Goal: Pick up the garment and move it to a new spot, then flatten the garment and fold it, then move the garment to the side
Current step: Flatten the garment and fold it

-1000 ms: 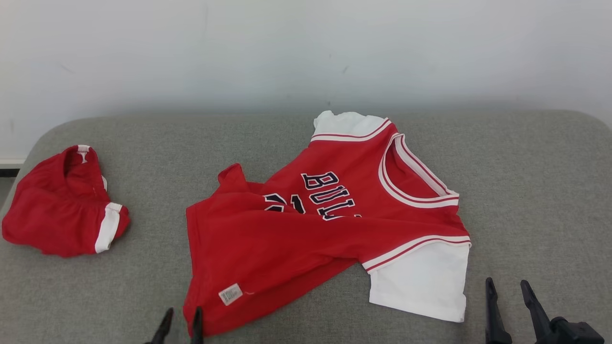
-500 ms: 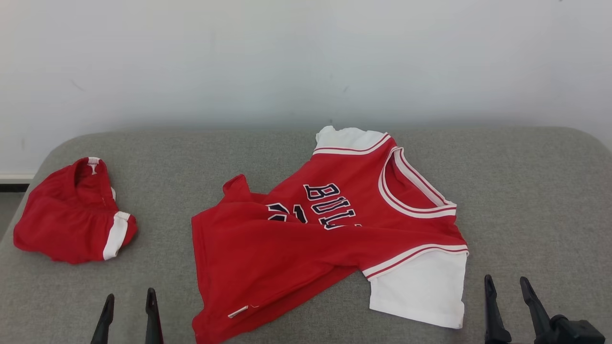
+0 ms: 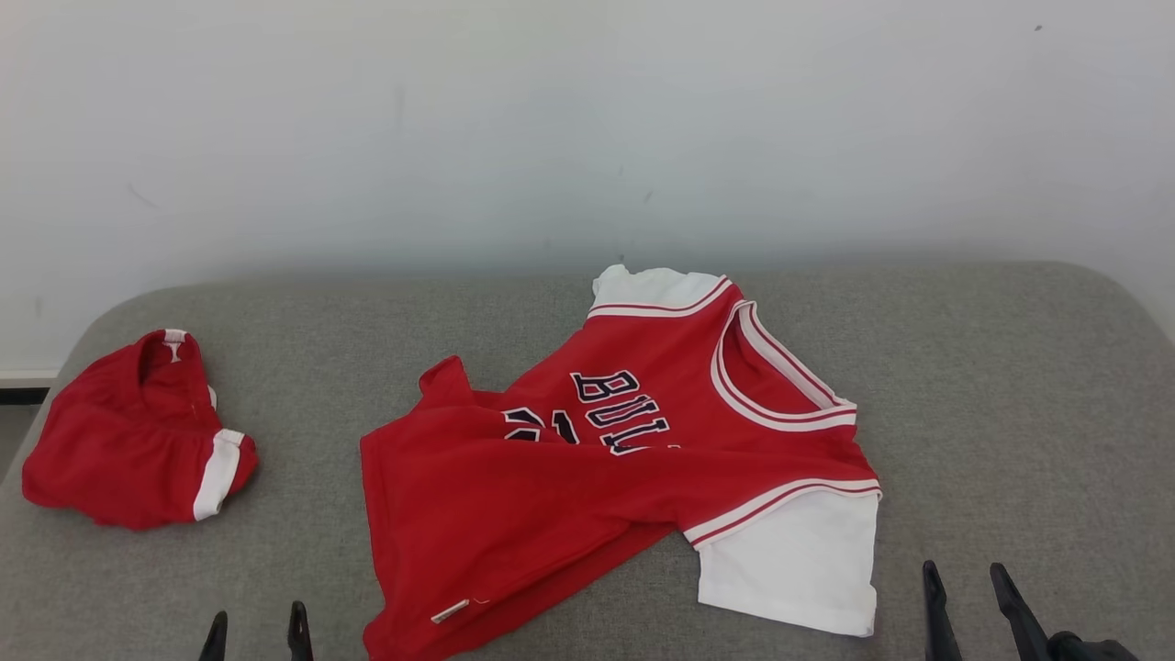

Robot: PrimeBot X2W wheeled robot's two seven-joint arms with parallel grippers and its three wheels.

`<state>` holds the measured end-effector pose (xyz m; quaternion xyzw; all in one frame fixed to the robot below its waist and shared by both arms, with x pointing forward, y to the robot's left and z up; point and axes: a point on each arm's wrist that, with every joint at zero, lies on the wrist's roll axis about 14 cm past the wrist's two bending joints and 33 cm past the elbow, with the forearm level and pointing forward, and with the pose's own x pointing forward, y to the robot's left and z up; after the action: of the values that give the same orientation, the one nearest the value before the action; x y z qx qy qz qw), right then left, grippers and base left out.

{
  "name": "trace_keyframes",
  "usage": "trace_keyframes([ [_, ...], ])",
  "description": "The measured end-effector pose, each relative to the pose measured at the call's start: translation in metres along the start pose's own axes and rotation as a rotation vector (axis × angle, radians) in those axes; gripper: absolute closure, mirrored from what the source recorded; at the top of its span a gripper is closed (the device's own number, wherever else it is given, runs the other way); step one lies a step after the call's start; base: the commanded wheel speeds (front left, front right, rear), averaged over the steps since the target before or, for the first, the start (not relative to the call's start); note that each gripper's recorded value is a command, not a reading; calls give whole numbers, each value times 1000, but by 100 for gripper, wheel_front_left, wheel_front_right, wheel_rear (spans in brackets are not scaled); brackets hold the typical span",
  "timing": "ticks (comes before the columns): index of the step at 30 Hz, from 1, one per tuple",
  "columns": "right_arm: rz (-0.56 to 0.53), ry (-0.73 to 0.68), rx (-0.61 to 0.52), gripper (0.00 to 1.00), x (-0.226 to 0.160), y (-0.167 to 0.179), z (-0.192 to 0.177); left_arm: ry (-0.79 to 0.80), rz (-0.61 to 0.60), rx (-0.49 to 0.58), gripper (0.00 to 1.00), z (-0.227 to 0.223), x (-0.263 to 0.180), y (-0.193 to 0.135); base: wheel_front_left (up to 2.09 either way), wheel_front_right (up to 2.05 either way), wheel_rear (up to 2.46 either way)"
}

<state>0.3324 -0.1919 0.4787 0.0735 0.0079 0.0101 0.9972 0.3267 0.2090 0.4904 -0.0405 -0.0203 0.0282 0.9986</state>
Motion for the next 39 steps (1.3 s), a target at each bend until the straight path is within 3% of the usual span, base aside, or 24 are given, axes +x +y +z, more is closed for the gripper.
trace_keyframes([
  [39,26,32,-13,0,0,6,-5,-7,-103,68,0,5,-6,-7,0,0,0],
])
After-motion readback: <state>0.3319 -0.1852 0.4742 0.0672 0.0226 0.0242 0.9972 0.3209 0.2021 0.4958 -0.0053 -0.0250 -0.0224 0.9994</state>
